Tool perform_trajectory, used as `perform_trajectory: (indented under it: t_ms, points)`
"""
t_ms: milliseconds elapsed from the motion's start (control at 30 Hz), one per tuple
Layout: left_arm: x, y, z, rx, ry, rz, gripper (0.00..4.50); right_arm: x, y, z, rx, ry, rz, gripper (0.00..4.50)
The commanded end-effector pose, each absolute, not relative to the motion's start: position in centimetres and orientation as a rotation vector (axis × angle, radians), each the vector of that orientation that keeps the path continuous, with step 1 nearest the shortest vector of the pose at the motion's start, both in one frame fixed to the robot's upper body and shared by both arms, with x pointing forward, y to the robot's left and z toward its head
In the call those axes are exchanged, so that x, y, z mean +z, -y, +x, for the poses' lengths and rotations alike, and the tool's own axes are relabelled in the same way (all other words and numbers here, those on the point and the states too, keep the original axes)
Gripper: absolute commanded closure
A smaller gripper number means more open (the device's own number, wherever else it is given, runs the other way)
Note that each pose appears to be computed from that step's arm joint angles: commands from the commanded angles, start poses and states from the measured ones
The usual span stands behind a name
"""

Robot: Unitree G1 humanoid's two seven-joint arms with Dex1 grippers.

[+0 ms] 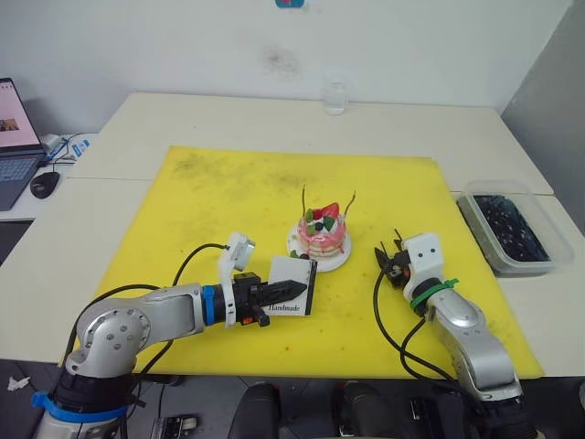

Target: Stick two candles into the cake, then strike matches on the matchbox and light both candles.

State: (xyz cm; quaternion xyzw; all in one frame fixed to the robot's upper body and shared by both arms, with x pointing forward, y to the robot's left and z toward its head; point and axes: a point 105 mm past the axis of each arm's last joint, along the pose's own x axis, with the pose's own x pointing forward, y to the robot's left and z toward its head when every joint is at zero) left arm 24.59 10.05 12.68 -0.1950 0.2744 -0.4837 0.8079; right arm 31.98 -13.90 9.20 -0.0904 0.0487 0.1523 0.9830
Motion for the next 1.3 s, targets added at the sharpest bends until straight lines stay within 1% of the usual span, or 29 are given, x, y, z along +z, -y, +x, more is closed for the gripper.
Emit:
perform_trajectory:
  t_ms: [33, 233, 267, 300, 333, 433, 467, 633, 833, 1033, 1300]
  points:
    - [13.6, -9.5, 24.3, -1.075, -0.539, -0.398, 4.50, 9.9, 14.1, 32.3, 0.290, -0.063, -0.174, 2.18]
    - [13.5, -9.4, 24.3, -1.077, -0.538, -0.402, 4.50, 9.5, 13.7, 32.6, 0.295, -0.083, -0.164, 2.18]
    - [13.5, -9.4, 24.3, -1.077, -0.538, -0.402, 4.50, 9.4, 13.7, 32.6, 0.296, -0.087, -0.165, 2.55]
    - [13.4, -9.4, 24.3, -1.076, -0.539, -0.403, 4.50, 9.3, 13.7, 32.6, 0.296, -0.089, -0.165, 2.77]
    - [13.4, -9.4, 24.3, -1.077, -0.539, -0.403, 4.50, 9.2, 13.7, 32.6, 0.292, -0.094, -0.162, 3.11]
    - [13.4, -9.3, 24.3, -1.077, -0.540, -0.403, 4.50, 9.0, 13.9, 32.6, 0.273, -0.103, -0.140, 4.22]
    - [13.4, -9.3, 24.3, -1.078, -0.541, -0.402, 4.50, 8.9, 13.9, 32.6, 0.273, -0.104, -0.140, 4.47]
    - [13.3, -9.3, 24.3, -1.082, -0.544, -0.401, 4.50, 8.8, 13.5, 32.2, 0.290, -0.109, -0.130, 4.47]
    - [13.4, -9.2, 24.4, -1.087, -0.540, -0.402, 4.50, 9.7, 13.1, 31.7, 0.317, -0.076, -0.115, 4.47]
    - [13.5, -9.0, 24.7, -1.091, -0.531, -0.408, 4.50, 10.2, 13.4, 31.1, 0.340, -0.081, -0.127, 4.47]
    - [13.3, -8.5, 24.7, -1.097, -0.532, -0.413, 4.50, 8.7, 14.3, 30.3, 0.324, -0.150, -0.128, 4.47]
